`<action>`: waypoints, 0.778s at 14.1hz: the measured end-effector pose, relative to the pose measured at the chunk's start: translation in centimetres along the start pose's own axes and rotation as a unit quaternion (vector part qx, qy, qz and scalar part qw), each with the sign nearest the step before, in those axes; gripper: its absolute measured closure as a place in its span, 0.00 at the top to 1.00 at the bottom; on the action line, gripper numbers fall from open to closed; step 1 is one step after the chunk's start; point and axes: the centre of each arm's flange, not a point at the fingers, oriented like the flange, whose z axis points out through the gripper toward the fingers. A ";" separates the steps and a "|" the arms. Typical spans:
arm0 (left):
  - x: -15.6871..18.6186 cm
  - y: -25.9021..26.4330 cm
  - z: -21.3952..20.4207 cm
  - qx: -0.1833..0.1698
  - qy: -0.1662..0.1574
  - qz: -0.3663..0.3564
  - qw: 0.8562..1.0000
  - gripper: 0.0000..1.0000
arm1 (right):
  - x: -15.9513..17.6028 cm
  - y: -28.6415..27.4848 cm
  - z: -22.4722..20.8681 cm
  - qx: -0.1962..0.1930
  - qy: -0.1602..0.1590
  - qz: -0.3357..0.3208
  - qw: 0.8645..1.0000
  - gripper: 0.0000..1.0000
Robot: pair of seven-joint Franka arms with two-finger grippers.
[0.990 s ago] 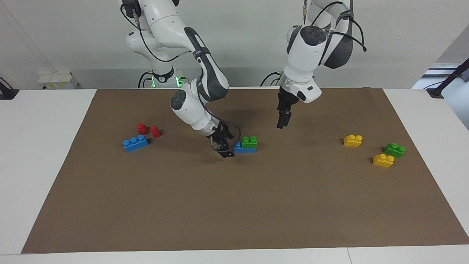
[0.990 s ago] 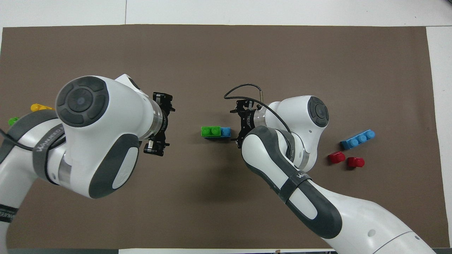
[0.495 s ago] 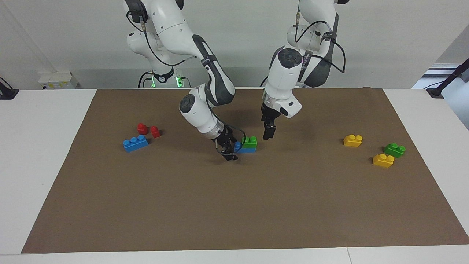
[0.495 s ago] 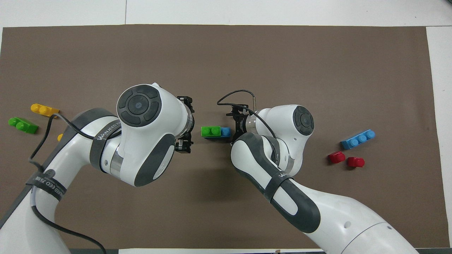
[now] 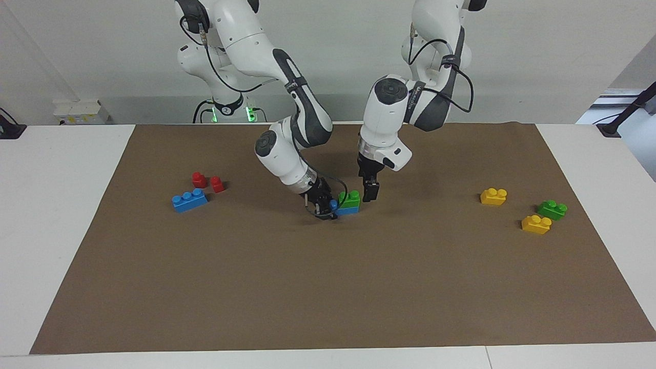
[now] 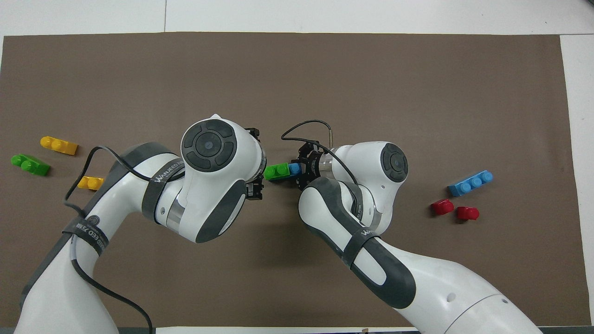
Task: Remove green block with left arm and hold with right
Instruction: 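Grasp the green brick with the left gripper while the right gripper grasps blue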
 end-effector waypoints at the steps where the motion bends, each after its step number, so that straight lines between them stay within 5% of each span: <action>1: -0.4 -0.3 0.6 0.004 0.004 0.001 1.000 1.00 | 0.0 0.0 0.0 0.000 0.000 0.000 1.000 0.34; 11: -3.3 -2.5 4.7 -0.011 0.031 -0.020 0.999 1.00 | 0.0 -0.1 -0.1 0.001 0.000 -0.014 1.000 0.34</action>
